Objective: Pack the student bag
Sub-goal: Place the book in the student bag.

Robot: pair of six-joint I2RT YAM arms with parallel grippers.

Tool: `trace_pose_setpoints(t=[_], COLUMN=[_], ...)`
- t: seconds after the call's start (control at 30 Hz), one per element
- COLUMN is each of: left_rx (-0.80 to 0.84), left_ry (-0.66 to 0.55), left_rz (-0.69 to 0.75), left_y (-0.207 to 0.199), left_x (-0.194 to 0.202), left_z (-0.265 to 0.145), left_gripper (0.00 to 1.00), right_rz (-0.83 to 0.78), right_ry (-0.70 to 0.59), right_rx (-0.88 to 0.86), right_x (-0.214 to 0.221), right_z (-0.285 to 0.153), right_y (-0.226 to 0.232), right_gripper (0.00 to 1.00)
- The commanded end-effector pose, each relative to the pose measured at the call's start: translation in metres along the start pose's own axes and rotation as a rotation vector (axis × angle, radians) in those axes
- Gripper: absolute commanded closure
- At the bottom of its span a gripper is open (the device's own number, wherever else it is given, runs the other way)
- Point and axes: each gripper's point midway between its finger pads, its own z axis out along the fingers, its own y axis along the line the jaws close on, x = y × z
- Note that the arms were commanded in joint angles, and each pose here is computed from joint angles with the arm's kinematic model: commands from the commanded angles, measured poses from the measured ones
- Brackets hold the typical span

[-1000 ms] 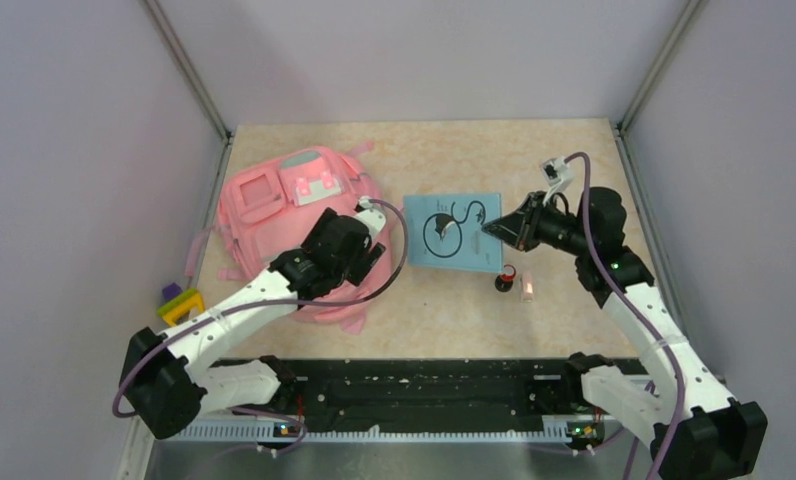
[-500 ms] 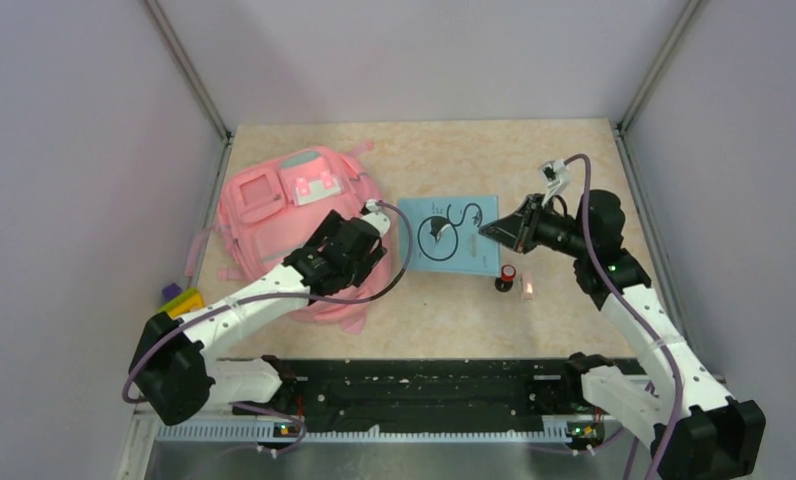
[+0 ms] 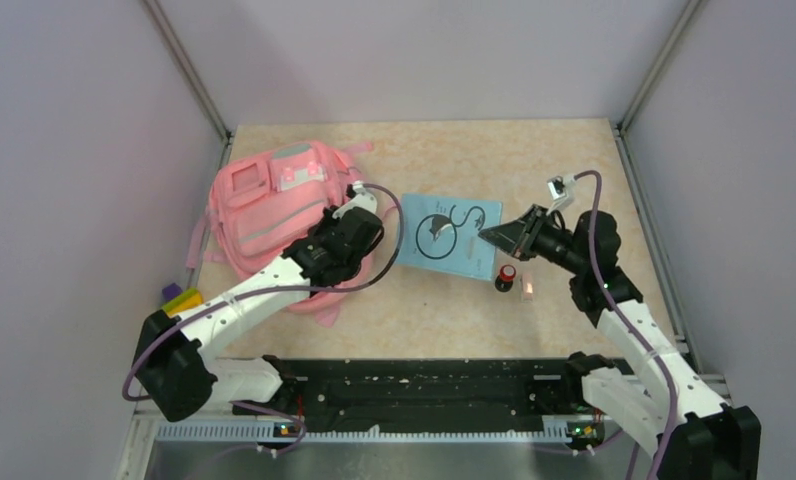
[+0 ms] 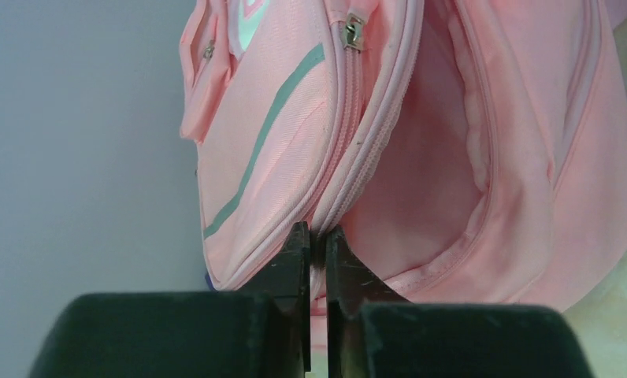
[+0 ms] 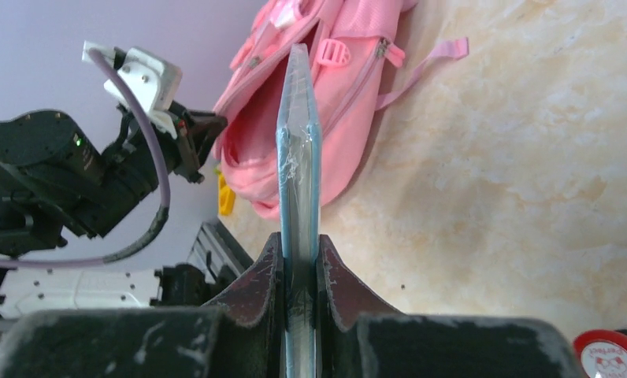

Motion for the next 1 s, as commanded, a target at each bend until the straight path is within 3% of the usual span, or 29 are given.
trace_pose_setpoints(t=[0.0, 0.23, 0.4, 0.73, 0.97], left_rx=[-0.141, 0.061, 0.255, 0.491, 0.595], left_ry=[-0.064, -0.283, -0.368, -0.429, -0.437], left_rz=[-0.095, -0.205, -0.25, -0.305, -0.291], left_y=[0.047, 0.051, 0.033, -0.003, -0.024], left_x=[-0.031, -0.097, -0.137, -0.182, -0.181], left_z=[-0.012, -0.039, -0.059, -0.086, -0.092], left_gripper=[1.0, 1.0, 1.0, 1.0, 1.0], right_rz=[0.034, 0.133, 0.189, 0.26, 0.275], right_ry=[-0.173, -0.177, -0.171, -0.155, -0.189], right_rx=[-0.121, -0.16, -0.178, -0.163, -0.142], right_x=[-0.035, -0.018, -0.009, 0.007, 0.012], right_z=[-0.003, 0.015, 0.031, 0.07, 0.108], right_y=[0.044, 0.063, 0.073, 0.074, 0.071], right_gripper=[1.0, 1.0, 1.0, 1.0, 1.0])
